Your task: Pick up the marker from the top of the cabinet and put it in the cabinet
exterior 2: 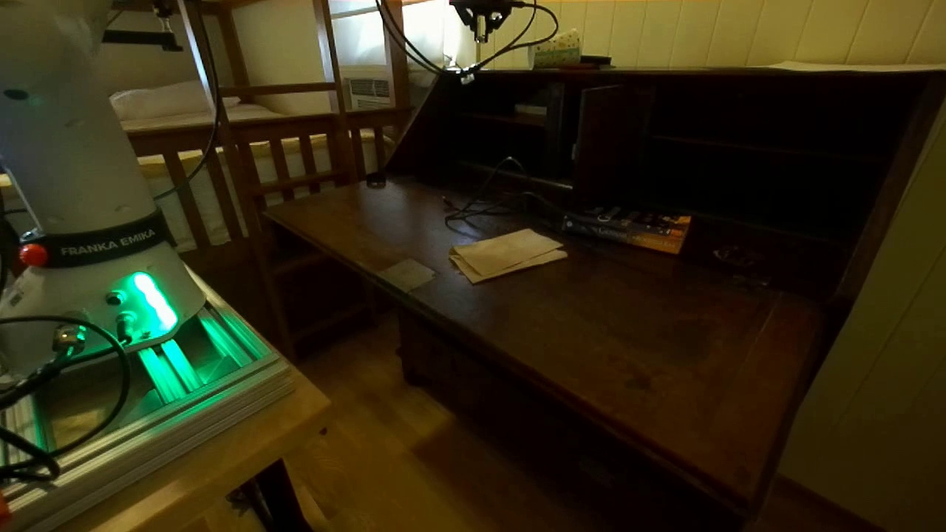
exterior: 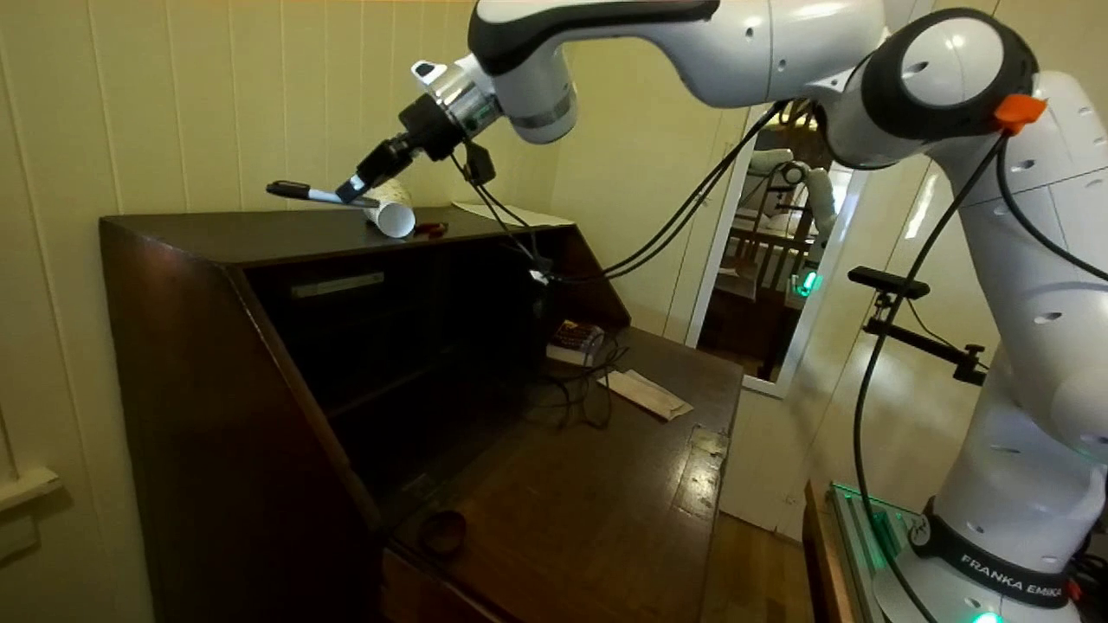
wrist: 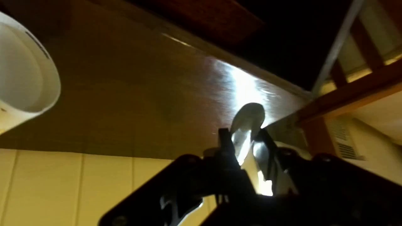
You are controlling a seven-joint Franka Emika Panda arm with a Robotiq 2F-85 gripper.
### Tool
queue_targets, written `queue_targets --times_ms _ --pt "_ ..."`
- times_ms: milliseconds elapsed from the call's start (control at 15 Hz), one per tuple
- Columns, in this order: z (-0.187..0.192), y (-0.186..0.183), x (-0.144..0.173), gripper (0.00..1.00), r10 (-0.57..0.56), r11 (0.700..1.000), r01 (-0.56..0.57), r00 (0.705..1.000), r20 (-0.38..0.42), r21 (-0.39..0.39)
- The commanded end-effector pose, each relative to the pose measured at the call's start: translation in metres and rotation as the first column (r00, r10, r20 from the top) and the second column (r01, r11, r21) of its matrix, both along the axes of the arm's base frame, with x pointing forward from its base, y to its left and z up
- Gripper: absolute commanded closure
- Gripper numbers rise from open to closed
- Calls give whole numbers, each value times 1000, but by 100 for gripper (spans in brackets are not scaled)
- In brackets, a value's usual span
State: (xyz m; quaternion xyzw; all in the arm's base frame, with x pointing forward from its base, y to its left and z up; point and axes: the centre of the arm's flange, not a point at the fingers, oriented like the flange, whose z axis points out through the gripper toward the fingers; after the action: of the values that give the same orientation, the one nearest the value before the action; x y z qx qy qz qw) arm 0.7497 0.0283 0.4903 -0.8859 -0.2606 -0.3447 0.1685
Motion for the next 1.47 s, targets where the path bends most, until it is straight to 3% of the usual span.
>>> queue_targets --times_ms 0,267,400,667,1000,1200,1400 --pt "35 -20 -82 90 167 986 -164 979 -115 31" --pt "53 -37 -155 91 208 978 -202 908 -363 54" --pt "54 -55 -194 91 98 992 -122 902 -421 -30" --pt "41 -77 -244 91 -108 987 53 920 -377 -154" --pt "7 -79 -264 91 -340 929 275 900 -274 -248" --pt "-27 -75 -276 91 -454 884 411 867 -206 -220" --pt "-56 -70 -272 91 -510 859 506 840 -183 -75"
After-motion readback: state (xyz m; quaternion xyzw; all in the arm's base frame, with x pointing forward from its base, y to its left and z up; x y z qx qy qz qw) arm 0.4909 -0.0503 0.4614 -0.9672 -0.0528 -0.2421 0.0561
